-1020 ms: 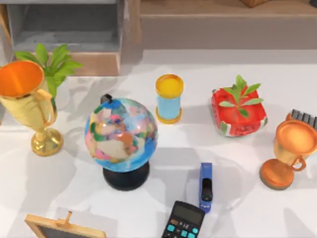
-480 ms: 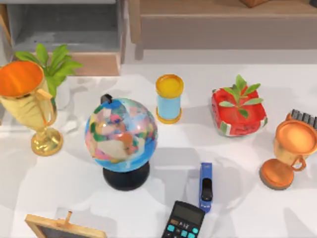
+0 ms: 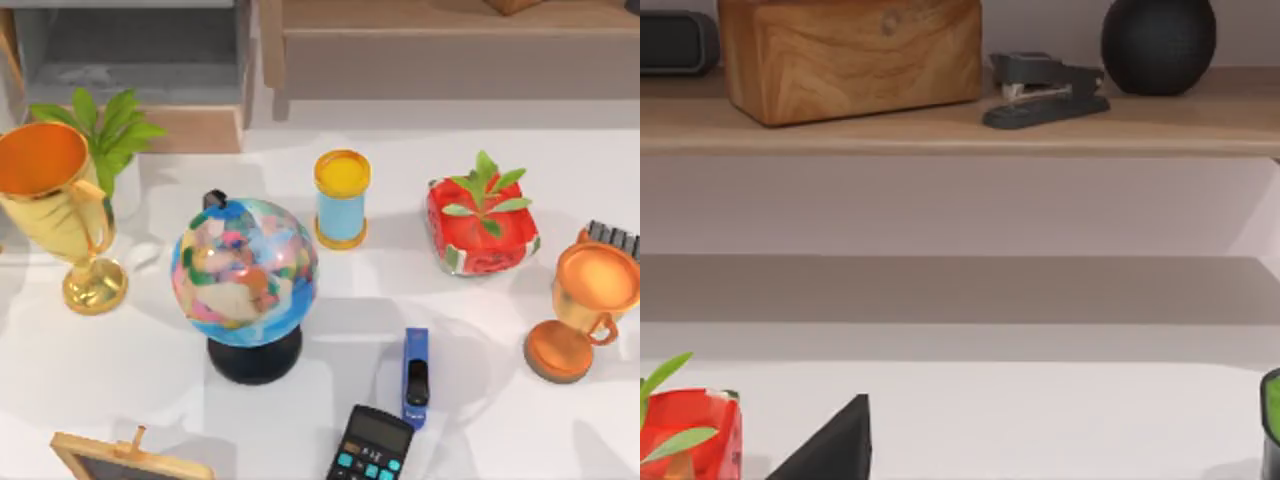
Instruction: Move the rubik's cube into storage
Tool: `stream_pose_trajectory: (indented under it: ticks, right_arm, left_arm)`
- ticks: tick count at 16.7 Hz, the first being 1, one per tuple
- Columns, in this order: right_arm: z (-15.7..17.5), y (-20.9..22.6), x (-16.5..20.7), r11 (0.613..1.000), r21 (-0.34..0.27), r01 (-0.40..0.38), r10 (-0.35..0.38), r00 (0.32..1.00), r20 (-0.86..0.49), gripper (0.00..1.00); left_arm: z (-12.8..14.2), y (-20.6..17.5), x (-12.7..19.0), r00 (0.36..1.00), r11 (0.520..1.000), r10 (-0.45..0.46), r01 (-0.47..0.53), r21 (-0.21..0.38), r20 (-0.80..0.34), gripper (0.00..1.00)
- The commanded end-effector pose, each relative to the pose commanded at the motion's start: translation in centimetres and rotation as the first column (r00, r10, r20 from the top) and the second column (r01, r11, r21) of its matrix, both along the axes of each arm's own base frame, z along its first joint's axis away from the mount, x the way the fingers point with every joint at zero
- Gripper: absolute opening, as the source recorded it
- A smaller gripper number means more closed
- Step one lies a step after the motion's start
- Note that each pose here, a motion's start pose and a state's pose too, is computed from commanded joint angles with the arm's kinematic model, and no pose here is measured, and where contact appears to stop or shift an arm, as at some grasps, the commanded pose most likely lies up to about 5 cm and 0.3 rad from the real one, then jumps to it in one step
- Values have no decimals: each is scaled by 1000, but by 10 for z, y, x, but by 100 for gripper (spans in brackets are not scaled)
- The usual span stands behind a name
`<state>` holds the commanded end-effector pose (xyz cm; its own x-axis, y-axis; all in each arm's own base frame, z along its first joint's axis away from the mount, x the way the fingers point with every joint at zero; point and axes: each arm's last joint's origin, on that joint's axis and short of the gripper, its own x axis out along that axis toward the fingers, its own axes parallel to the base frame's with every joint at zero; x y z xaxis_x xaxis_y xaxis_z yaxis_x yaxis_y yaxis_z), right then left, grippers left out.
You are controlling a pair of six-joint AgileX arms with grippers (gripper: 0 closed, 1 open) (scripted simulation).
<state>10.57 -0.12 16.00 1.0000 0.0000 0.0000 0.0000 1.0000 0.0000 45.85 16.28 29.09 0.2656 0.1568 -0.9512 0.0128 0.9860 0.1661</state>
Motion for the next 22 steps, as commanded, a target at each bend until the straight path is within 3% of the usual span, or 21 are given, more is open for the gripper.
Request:
stream_pose_trajectory:
  ticks: [3,5,11,22]
  right_arm:
    - [0,0,0,1000,0,0,0,1000,0,100]
    - [0,0,0,1000,0,0,0,1000,0,100]
    - [0,0,0,1000,0,0,0,1000,0,100]
    - [0,0,0,1000,0,0,0,1000,0,100]
  left_arm:
    - [-70,9,15,984,993,4,-25,-115,-181,0]
    - [-96,9,18,969,987,-2,-37,-153,-245,0]
    - [-102,9,19,965,986,-3,-41,-163,-263,0]
    - [-102,9,19,965,986,-3,-41,-163,-263,83]
